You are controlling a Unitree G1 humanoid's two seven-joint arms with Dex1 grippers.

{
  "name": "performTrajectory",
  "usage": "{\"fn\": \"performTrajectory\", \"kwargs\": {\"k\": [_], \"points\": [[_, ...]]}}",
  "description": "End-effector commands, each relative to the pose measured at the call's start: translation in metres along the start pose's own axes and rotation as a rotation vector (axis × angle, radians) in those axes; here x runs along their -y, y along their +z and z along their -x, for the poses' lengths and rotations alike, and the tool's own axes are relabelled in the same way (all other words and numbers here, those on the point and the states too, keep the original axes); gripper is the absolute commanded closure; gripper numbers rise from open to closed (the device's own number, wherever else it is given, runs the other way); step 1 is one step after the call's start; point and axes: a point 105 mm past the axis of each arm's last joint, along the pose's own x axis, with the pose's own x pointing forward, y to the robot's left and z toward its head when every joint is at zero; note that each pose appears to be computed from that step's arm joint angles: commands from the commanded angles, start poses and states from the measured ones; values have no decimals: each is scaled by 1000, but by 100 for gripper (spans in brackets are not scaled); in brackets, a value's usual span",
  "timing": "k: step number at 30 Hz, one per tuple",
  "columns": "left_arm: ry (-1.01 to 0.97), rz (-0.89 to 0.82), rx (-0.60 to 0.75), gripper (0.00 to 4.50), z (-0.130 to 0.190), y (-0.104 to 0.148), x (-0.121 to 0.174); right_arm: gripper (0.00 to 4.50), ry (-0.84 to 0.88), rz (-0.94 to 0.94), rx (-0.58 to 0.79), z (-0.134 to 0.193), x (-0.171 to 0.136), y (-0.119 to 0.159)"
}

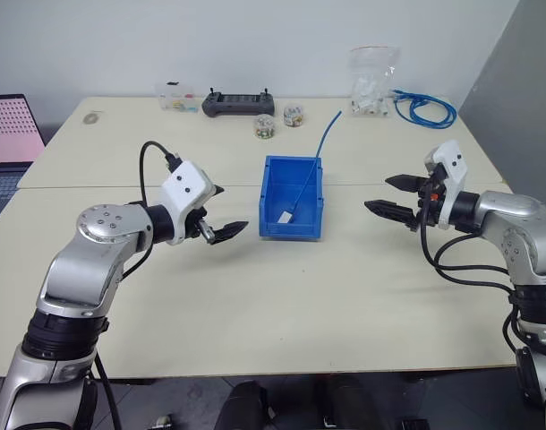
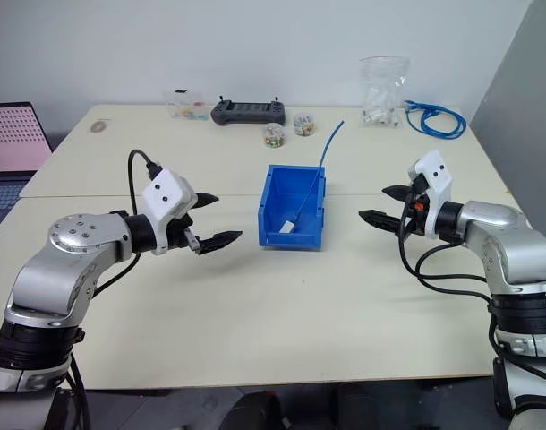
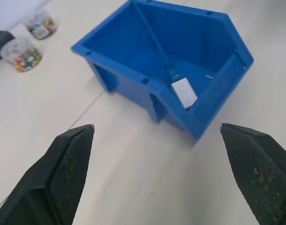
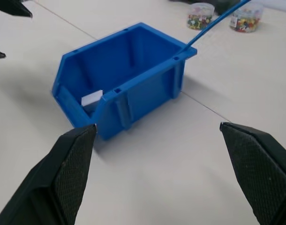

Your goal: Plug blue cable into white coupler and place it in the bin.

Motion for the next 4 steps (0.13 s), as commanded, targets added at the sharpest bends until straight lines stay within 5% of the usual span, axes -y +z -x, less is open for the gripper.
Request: {"fn": "performTrajectory", "kwargs": {"k": [1, 4], "points": [[39, 41, 102, 0, 14, 16, -8, 4, 63, 44, 56, 10, -25, 15], [39, 79, 115, 0, 18, 11, -10, 4, 89, 41, 42, 9, -35, 10]]}}
